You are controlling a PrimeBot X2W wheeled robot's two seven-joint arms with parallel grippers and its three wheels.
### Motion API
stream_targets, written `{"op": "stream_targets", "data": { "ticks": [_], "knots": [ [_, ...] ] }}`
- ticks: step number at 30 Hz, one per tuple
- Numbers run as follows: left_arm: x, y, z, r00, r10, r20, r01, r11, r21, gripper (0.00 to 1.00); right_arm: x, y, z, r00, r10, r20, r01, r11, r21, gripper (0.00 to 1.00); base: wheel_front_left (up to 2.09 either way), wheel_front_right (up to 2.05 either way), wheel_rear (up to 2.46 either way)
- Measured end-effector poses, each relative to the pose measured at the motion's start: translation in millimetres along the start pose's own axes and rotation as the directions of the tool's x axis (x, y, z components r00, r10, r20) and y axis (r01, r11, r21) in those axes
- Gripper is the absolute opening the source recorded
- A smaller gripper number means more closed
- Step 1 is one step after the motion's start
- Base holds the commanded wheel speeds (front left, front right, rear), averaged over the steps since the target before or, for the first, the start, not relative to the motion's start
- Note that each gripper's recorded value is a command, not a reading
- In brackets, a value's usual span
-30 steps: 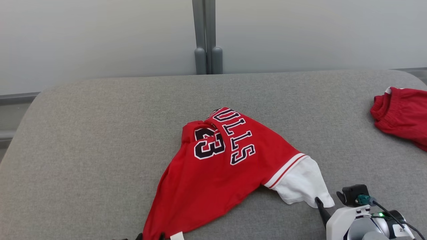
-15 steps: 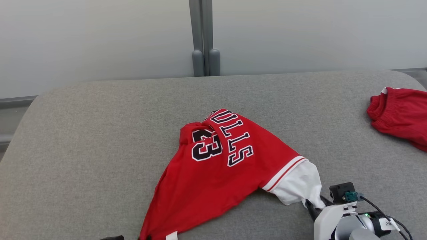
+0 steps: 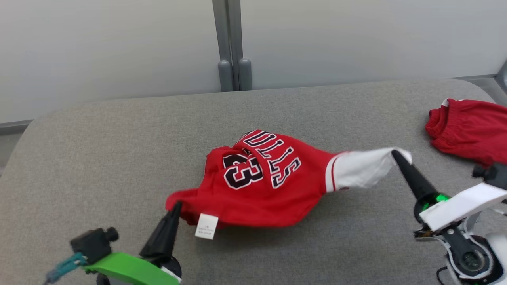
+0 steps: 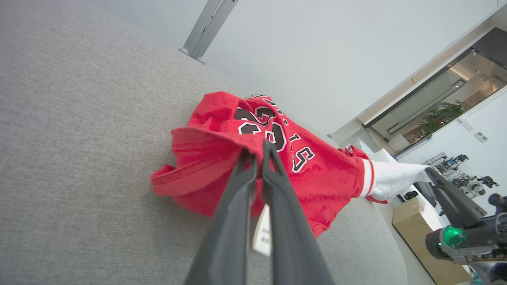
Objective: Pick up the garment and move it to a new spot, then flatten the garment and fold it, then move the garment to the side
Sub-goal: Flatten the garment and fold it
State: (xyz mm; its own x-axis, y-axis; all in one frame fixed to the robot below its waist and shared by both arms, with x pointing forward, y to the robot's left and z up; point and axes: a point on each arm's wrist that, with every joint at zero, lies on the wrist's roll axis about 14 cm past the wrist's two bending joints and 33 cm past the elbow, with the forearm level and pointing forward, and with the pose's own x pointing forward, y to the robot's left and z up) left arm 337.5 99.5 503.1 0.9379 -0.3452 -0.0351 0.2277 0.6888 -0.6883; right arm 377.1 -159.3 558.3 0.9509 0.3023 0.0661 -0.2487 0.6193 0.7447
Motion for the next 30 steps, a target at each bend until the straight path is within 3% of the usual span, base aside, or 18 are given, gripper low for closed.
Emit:
{"op": "stream_targets", "data": {
  "ticks": [2, 6, 11, 14, 16, 22, 27, 30],
  "knots": [
    [-2, -30, 37, 0.991, -0.105, 0.079, 0.106, 0.994, -0.010, 0.00, -6, 32, 35, 0.990, 0.107, 0.095, -0.112, 0.993, 0.042, 0.00, 0.00, 0.00, 0.00],
    [-14, -93, 89, 0.945, -0.294, 0.143, 0.289, 0.956, 0.060, 0.00, -29, 78, 95, 0.937, 0.261, 0.234, -0.264, 0.964, -0.018, 0.00, 0.00, 0.00, 0.00],
    [-24, -155, 135, 0.879, -0.452, 0.151, 0.419, 0.884, 0.209, 0.00, -45, 125, 134, 0.879, 0.409, 0.247, -0.369, 0.910, -0.190, 0.00, 0.00, 0.00, 0.00],
    [-17, -179, 151, 0.847, -0.517, 0.128, 0.481, 0.845, 0.233, 0.00, -37, 133, 149, 0.883, 0.425, 0.199, -0.353, 0.881, -0.315, 0.00, 0.00, 0.00, 0.00],
    [0, -176, 166, 0.860, -0.501, 0.101, 0.443, 0.829, 0.340, 0.00, -22, 130, 158, 0.898, 0.408, 0.167, -0.326, 0.869, -0.372, 0.00, 0.00, 0.00, 0.00],
    [85, -160, 199, 0.898, -0.433, 0.076, 0.367, 0.834, 0.413, 0.00, 57, 118, 177, 0.944, 0.317, 0.089, -0.232, 0.831, -0.505, 0.00, 0.00, 0.00, 0.00],
    [179, -130, 209, 0.943, -0.330, 0.052, 0.277, 0.860, 0.429, 0.00, 145, 113, 201, 0.957, 0.250, 0.149, -0.135, 0.834, -0.535, 0.00, 0.00, 0.00, 0.00],
    [230, -109, 226, 0.955, -0.276, 0.111, 0.208, 0.887, 0.413, 0.00, 192, 109, 216, 0.953, 0.211, 0.216, -0.058, 0.830, -0.555, 0.00, 0.00, 0.00, 0.00]
  ]
}}
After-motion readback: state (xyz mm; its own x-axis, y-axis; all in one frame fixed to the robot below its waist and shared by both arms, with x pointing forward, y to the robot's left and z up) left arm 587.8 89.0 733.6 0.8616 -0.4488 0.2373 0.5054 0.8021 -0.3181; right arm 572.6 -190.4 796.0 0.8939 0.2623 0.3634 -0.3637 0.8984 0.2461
